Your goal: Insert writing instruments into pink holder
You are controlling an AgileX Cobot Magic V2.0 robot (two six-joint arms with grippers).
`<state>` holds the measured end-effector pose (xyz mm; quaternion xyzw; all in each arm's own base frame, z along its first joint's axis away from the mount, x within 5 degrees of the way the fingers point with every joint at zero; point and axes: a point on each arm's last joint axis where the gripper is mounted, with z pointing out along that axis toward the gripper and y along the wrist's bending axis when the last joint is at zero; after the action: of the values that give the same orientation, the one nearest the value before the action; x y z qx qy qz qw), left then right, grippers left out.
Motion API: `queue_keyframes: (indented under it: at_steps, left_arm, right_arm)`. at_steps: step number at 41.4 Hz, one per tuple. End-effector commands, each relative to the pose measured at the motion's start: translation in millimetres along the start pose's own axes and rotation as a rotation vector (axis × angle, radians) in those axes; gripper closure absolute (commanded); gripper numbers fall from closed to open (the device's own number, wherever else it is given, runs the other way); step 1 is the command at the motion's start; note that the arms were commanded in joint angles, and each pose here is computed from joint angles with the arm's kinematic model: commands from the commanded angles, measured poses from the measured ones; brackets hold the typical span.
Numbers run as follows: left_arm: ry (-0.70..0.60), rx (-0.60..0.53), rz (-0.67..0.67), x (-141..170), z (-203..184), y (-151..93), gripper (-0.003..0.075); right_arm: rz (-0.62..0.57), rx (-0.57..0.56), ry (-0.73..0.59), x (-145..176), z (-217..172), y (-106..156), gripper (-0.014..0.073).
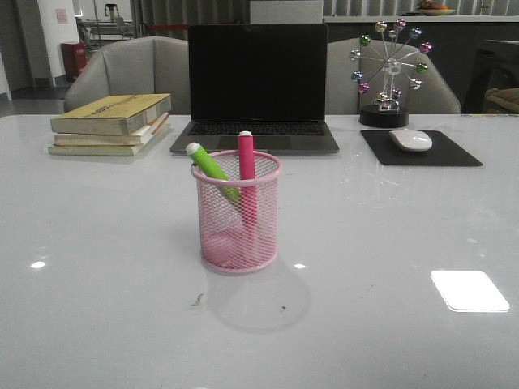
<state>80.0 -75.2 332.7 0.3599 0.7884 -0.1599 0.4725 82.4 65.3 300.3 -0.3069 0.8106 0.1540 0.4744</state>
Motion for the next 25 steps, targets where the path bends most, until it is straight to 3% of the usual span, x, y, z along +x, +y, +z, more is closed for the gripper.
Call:
queue_keyframes:
  at_steps: [1,8,11,18,25]
  left_arm:
    - [-0.104,-0.011,-0.010,-14,-5,2,0.0629]
    - [-0.122,-0.025,0.010,-14,-10,2,0.0629]
    - [-0.142,-0.088,0.056,-13,-14,8,0.0629]
    - [-0.312,-0.242,-0.003,-1,-22,20,0.0629]
    - [-0.453,-0.447,-0.078,39,-19,28,0.0629]
  right_arm:
    - [-0.016,0.021,-0.100,-15,-5,-2,0.0539]
    - [-0.016,0.021,-0.100,-15,-5,-2,0.0539]
    - [-0.016,0.021,-0.100,-15,-5,-2,0.0539]
    - [-0.016,0.021,-0.101,-15,-5,-2,0.0539]
    - [-0.016,0.021,-0.101,-15,-5,-2,0.0539]
